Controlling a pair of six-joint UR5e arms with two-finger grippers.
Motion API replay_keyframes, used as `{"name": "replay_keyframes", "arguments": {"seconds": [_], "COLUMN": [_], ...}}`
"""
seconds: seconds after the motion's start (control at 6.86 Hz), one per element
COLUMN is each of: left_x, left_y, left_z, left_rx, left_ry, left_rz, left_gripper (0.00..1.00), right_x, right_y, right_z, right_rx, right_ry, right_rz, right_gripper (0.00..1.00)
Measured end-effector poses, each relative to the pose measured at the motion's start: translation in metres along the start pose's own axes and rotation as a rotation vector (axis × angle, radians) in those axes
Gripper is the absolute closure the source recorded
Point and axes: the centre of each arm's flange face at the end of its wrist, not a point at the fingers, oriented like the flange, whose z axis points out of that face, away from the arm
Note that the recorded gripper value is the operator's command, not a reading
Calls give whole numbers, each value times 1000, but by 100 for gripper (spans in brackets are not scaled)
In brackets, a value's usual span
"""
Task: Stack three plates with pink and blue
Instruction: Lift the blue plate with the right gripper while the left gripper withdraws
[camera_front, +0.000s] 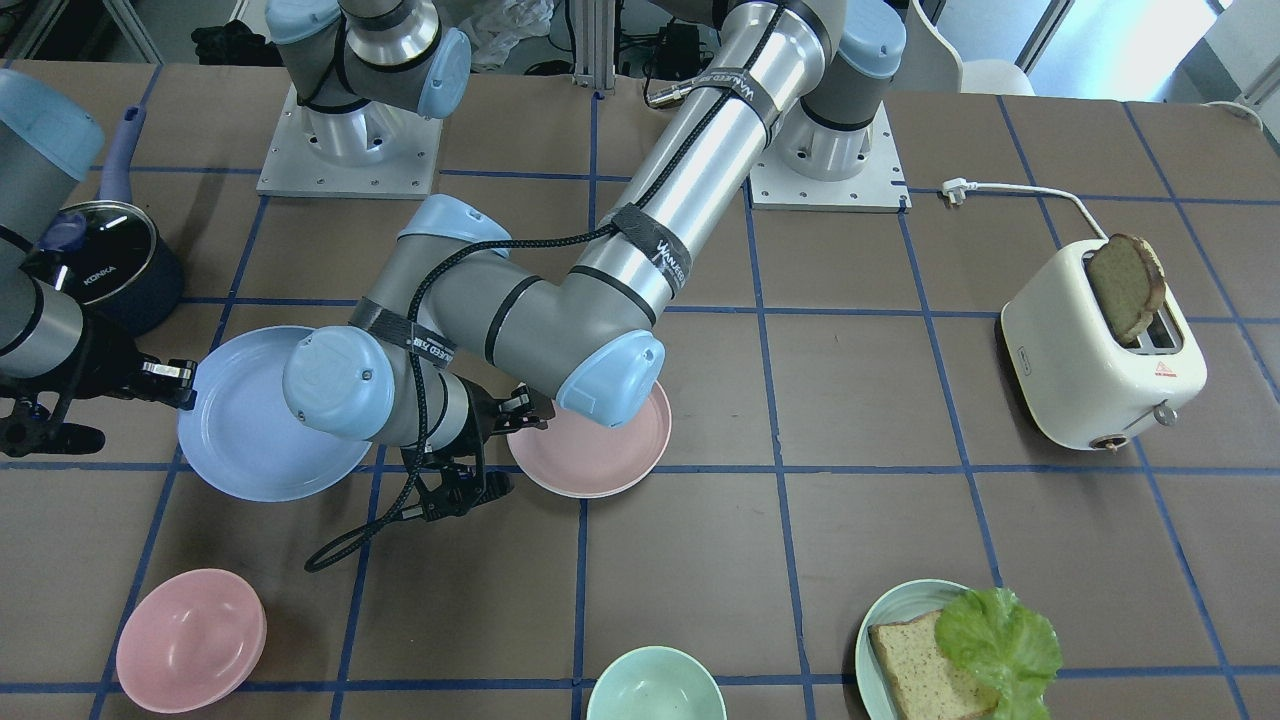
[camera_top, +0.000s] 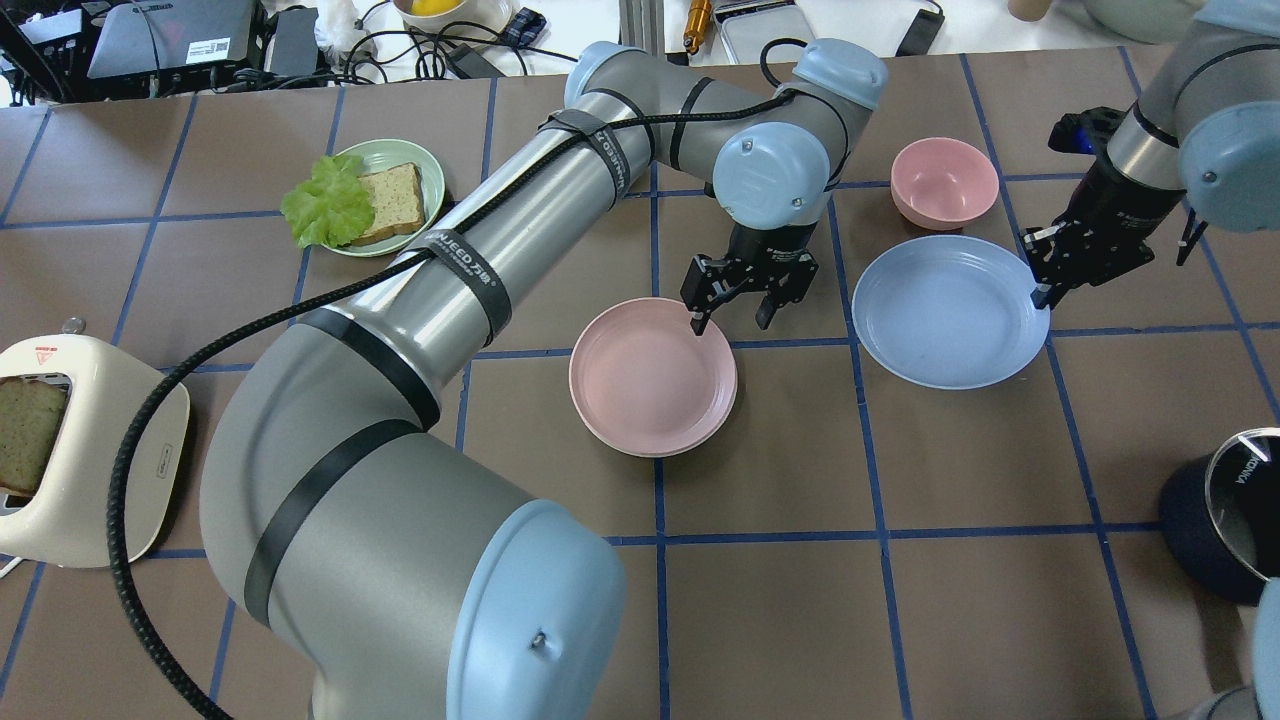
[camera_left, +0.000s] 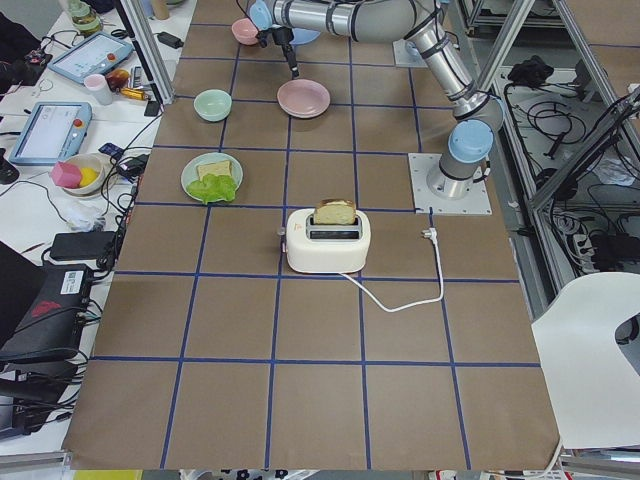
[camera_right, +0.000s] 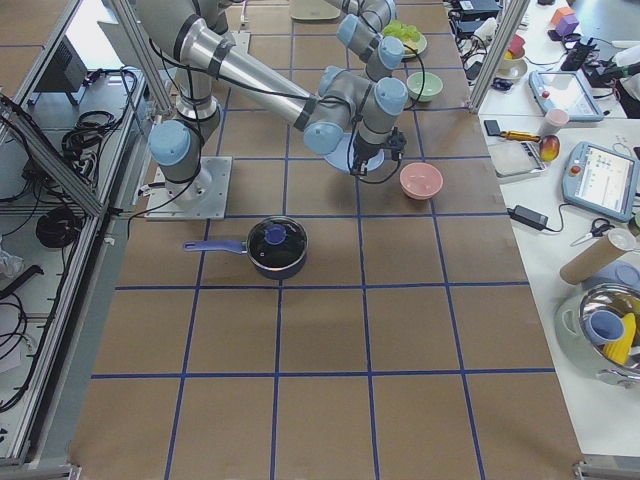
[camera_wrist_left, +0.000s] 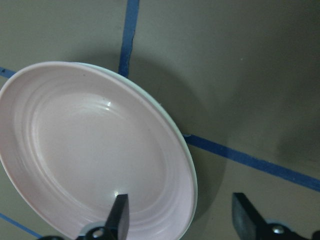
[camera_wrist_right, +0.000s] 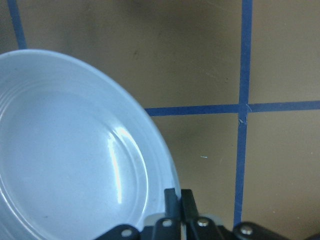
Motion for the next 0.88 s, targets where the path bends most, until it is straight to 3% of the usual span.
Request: {"name": "replay_keyframes", "arguments": {"seconds": [0.44,0.88], "left_x": [-42,-116], "left_y": [-14,-57], "left_z": [-75,-139], "left_rx": [55,95], "left_ry": [69,128], "left_rz": [28,113], "left_gripper": [0,0], "right_x": [-26,-94], "right_y": [4,20], "right_z": [3,17], "right_rx": [1,-1], "right_ry": [-7,12], "right_rz": [8,49], "right_gripper": [100,100]}}
